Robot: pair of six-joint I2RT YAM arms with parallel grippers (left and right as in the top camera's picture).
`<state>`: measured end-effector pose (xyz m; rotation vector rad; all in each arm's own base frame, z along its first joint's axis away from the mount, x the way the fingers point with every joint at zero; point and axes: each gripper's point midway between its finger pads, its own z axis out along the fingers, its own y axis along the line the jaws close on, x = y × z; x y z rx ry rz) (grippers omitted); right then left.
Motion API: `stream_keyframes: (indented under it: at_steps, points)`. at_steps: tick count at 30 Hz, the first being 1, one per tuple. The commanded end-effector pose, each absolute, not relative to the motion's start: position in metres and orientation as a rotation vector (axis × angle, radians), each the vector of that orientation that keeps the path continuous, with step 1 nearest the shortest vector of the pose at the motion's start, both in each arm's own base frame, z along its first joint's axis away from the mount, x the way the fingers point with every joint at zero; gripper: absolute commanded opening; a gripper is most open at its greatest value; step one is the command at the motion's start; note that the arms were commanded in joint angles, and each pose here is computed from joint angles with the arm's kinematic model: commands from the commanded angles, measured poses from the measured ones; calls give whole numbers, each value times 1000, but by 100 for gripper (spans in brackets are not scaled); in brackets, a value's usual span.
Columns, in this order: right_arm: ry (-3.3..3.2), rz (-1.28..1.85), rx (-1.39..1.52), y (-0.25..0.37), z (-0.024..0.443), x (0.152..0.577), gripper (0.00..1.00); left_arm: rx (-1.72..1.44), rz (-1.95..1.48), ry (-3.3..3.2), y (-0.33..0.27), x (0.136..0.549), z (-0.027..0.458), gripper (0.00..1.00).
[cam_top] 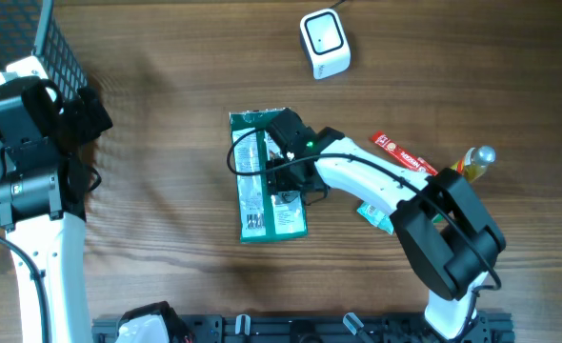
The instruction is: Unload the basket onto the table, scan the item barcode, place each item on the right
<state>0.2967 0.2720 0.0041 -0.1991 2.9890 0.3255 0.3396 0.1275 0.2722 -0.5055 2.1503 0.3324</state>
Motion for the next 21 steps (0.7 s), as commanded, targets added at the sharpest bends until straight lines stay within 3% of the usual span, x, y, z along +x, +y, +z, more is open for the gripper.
stream_keyframes:
  at_steps: [1, 6, 10, 15, 17, 21]
  points:
    - [3043, 337, -132, 268, -16, 280, 84, -540, 256, 2292, 118, 334, 224, 100]
    - [3066, 423, -145, 276, -15, 273, 82, -541, 256, 2292, 118, 334, 224, 100]
    - [3090, 486, -146, 282, -13, 267, 71, -541, 256, 2292, 118, 334, 224, 100]
    - [3088, 410, -97, 279, -17, 264, 63, -540, 256, 2292, 118, 334, 224, 100]
    - [3061, 335, -119, 277, -19, 265, 57, -540, 256, 2292, 118, 334, 224, 100]
    - [3031, 322, -157, 285, -19, 263, 35, -540, 256, 2292, 118, 334, 224, 100]
